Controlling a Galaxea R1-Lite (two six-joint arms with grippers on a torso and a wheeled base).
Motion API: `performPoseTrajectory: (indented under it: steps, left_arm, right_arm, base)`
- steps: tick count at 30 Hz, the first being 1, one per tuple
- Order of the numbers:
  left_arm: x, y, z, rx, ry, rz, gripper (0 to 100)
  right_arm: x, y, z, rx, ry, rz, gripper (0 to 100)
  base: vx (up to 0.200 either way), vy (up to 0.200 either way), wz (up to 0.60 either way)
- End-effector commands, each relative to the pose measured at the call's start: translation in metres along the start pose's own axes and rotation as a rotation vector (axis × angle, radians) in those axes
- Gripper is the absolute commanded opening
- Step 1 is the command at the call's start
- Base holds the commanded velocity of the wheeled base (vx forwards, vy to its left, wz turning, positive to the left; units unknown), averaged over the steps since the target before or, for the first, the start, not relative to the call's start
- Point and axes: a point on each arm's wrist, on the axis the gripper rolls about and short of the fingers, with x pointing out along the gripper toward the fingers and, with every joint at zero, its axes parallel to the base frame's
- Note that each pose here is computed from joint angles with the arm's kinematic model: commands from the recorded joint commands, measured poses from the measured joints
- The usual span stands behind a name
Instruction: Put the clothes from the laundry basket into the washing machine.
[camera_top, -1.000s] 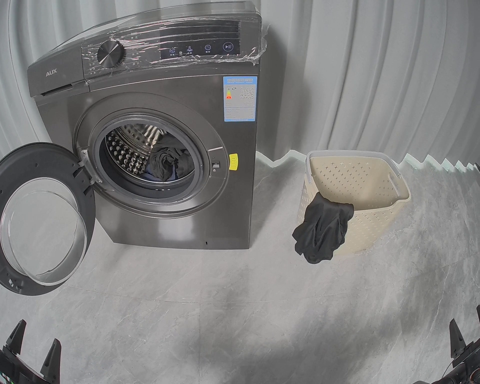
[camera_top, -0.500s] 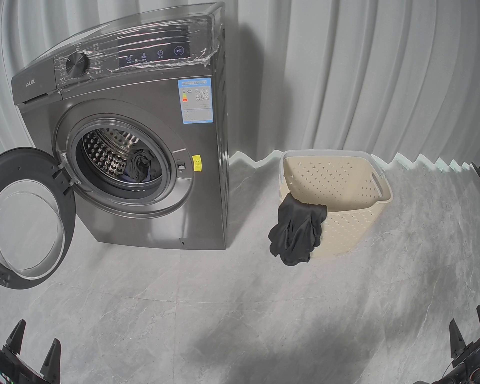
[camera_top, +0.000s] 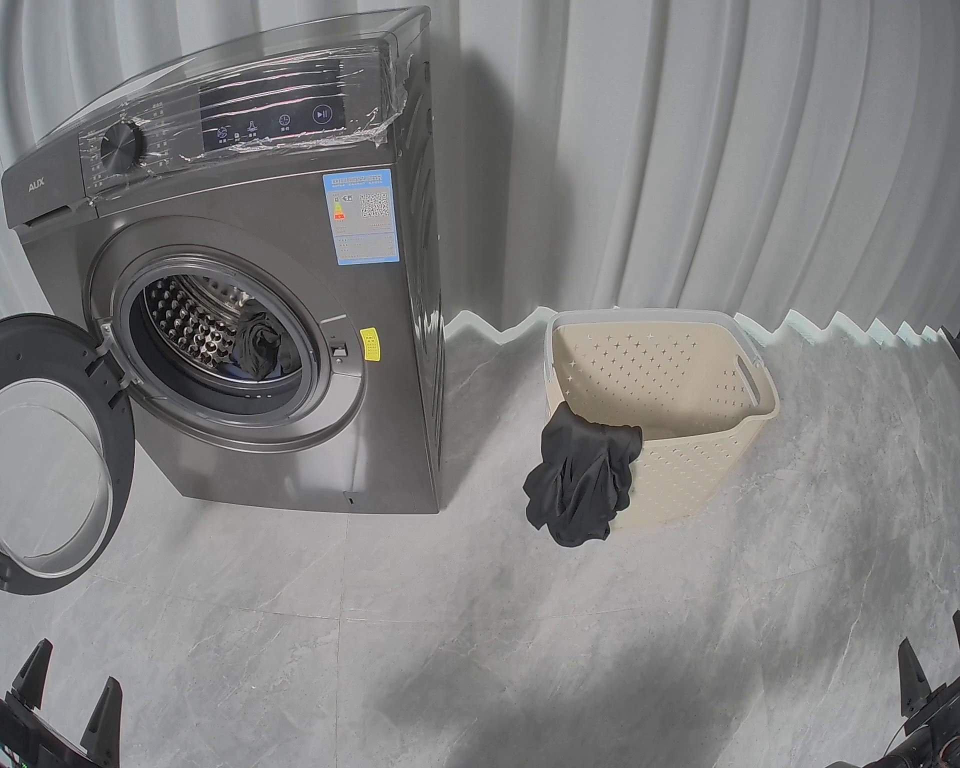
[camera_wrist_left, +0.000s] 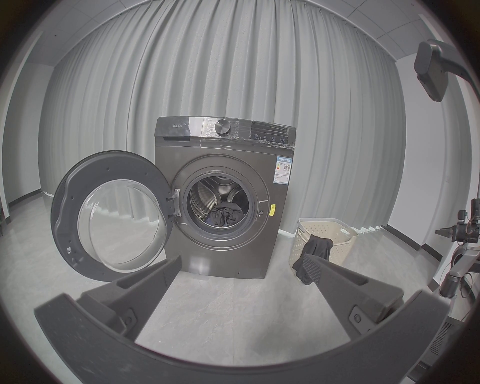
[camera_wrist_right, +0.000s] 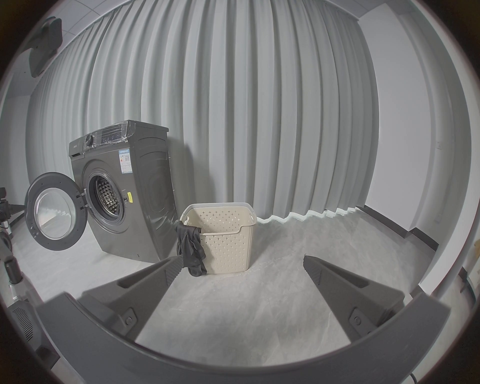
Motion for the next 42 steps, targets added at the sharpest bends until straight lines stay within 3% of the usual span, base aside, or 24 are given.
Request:
performPoseTrajectory:
  steps: [1, 7, 16, 36, 42]
  left_arm:
    - [0.000, 0.000, -0.005, -0.001, 0.000, 0.000, 100]
    - [0.000, 0.001, -0.005, -0.002, 0.000, 0.003, 100]
    - [0.000, 0.001, -0.005, -0.005, 0.003, 0.006, 100]
    - [0.000, 0.000, -0.005, -0.004, 0.003, 0.000, 100]
    - [0.000, 0.000, -0.005, -0.002, 0.002, 0.000, 100]
  right_arm:
    - [-0.001, 0.000, 0.000, 0.000, -0.007, 0.003, 100]
    - [-0.001, 0.000, 0.000, 0.000, -0.007, 0.004, 100]
    - [-0.001, 0.000, 0.000, 0.000, -0.007, 0.003, 100]
    - [0.000, 0.000, 0.000, 0.014, -0.016, -0.006, 100]
    - [-0.013, -0.001, 0.033, 0.018, -0.143, 0.011, 100]
  base:
    - [0.200, 0.000, 0.00]
    - [0.200, 0.000, 0.00]
    - [0.000, 0.000, 0.00]
    - [0.000, -0.180, 0.00]
    - [0.000, 0.000, 0.00]
